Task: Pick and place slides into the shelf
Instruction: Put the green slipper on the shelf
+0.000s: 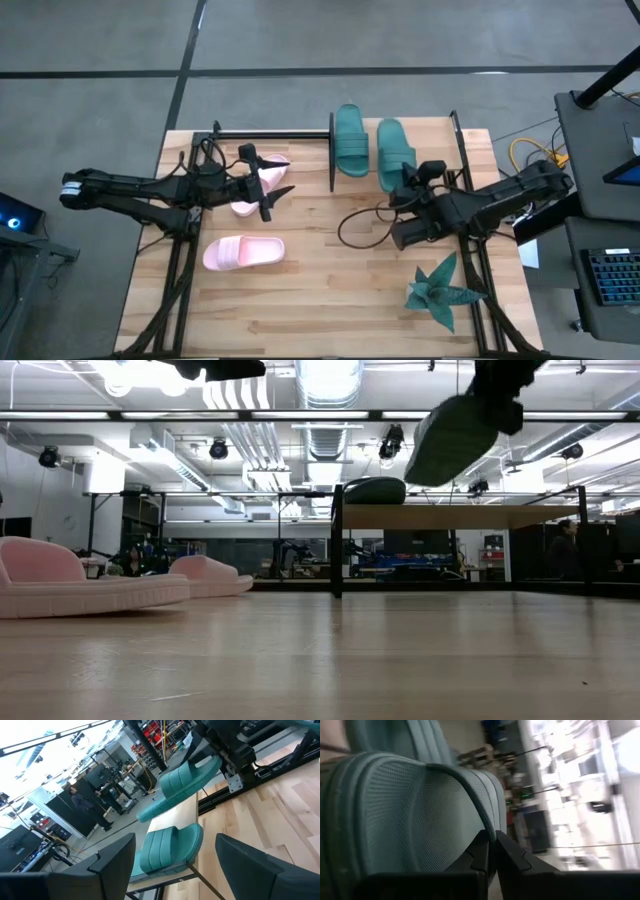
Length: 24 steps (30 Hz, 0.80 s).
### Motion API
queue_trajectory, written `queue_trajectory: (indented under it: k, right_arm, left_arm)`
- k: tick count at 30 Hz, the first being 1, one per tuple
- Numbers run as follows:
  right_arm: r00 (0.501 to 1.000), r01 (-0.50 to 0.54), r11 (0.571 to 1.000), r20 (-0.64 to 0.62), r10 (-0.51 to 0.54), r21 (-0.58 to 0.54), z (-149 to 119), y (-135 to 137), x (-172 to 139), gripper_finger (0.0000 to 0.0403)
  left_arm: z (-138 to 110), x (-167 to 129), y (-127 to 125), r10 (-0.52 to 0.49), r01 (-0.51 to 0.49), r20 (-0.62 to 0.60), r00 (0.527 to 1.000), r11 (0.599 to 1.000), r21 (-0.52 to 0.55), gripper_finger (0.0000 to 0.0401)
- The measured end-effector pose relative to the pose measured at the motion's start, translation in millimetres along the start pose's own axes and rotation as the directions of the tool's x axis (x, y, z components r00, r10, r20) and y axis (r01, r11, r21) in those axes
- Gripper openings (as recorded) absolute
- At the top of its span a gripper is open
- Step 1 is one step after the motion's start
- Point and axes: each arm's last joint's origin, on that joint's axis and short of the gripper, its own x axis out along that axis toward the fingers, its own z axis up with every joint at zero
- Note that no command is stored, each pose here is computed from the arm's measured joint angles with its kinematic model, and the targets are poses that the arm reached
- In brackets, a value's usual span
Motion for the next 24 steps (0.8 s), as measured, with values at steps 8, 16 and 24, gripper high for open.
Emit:
queue_trajectory:
  k: [8, 16, 24]
  right_arm:
    - [0.99, -0.133, 0.991, 0.042, 0.133, 0.006, 26.2, -30.6, -10.9, 0.0011]
    - [0.984, -0.121, 0.991, 0.142, 0.111, 0.061, 41.9, -83.3, -17.0, 0.0011]
    - [0.874, -0.352, 0.917, 0.416, 0.25, 0.189, 24.4, -136.3, -10.5, 0.0011]
  left_arm:
    - [-7.1, 0.4, -5.4, -0.014, 0.014, -0.02, 1.0, 1.0, 0.009, 0.0258]
    - [-9.9, 0.5, -7.4, -0.017, 0.017, -0.029, 0.999, 1.0, 0.013, 0.0258]
    - [-9.8, 0.4, -7.3, -0.016, 0.017, -0.029, 0.999, 1.0, 0.018, 0.0258]
